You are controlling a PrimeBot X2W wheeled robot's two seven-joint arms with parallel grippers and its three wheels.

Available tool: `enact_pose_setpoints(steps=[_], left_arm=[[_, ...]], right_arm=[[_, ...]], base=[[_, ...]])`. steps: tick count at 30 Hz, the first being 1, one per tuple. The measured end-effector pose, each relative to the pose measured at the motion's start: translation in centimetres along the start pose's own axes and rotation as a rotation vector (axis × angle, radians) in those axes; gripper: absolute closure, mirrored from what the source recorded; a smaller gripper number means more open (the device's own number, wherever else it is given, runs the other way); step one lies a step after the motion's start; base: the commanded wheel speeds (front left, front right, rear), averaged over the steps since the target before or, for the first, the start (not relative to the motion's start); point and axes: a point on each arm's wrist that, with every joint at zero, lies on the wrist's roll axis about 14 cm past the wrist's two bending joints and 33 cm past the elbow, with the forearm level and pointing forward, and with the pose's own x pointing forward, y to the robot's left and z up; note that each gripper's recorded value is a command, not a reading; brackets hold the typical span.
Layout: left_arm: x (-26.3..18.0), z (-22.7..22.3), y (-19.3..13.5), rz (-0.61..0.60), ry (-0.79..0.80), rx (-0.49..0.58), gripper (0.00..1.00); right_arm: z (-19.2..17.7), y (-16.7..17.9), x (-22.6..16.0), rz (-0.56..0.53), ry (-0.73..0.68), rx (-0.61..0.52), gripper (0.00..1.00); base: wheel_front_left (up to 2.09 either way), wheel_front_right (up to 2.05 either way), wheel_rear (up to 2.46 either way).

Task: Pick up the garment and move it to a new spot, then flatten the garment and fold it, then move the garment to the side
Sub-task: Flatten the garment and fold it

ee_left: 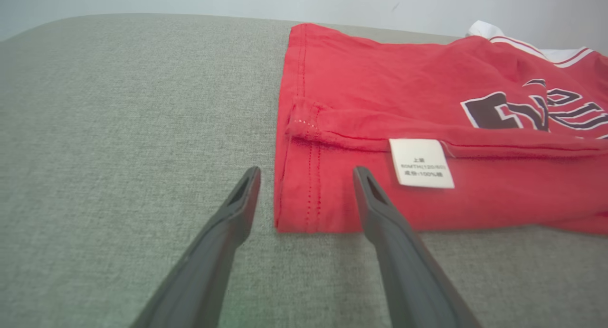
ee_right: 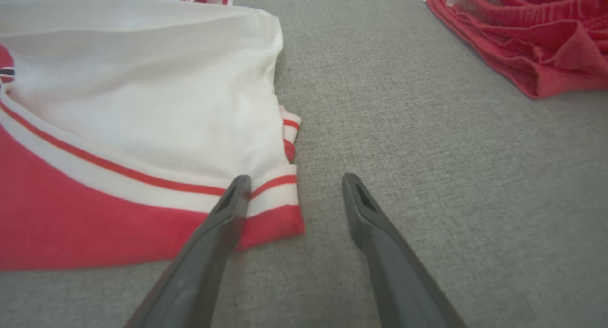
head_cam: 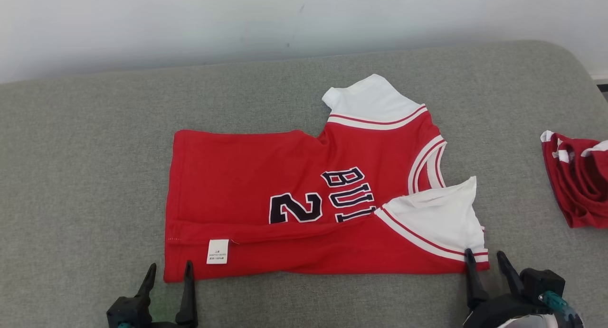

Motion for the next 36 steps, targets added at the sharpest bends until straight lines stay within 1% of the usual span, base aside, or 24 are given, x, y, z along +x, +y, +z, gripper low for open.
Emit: enact_pose_setpoints(steps=[4,5,6,7,9,14,21,24,31,36], left_arm=[[0.0,0.2,0.3,0.008,-0.005,0.0,0.0],[0.0,0.2,0.4,0.011,-0.005,0.001,0.0],[0.0,0.1,0.5,0.013,-0.004,0.001,0.0],[0.0,0.1,0.5,0.014,-0.002,0.0,0.0],[-0.1,0.0,0.5,0.012,0.0,0.0,0.0],[-0.2,0.0,0.5,0.011,0.001,-0.002,0.0],[-0.2,-0.3,0.1,-0.001,0.01,-0.019,0.0],[-0.3,-1.0,-0.2,-0.009,0.03,-0.032,0.0],[0.3,-2.1,0.2,0.016,0.07,-0.081,0.0],[0.9,-3.5,-0.2,0.006,0.117,-0.08,0.0]], right_arm=[[-0.2,0.4,0.6,0.013,0.015,-0.002,0.0],[-0.4,0.5,0.7,0.016,0.023,-0.002,0.08],[-0.6,0.5,0.8,0.017,0.032,-0.001,0.43],[-0.7,0.5,0.9,0.019,0.038,-0.004,0.67],[-1.1,0.6,1.0,0.023,0.053,-0.003,1.0],[-1.1,0.6,1.2,0.024,0.062,0.011,1.0],[-0.1,0.4,1.2,0.024,0.031,0.011,1.0],[0.0,0.4,1.3,0.027,0.026,0.007,1.0],[0.3,0.5,1.4,0.035,0.017,-0.005,1.0],[0.5,0.4,1.5,0.036,0.011,-0.008,1.0]], base=[[0.0,0.0,0.0],[0.0,0.0,0.0],[0.0,0.0,0.0],[0.0,0.0,0.0],[0.0,0.0,0.0],[0.0,0.0,0.0],[0.0,0.0,0.0],[0.0,0.0,0.0],[0.0,0.0,0.0],[0.0,0.0,0.0]])
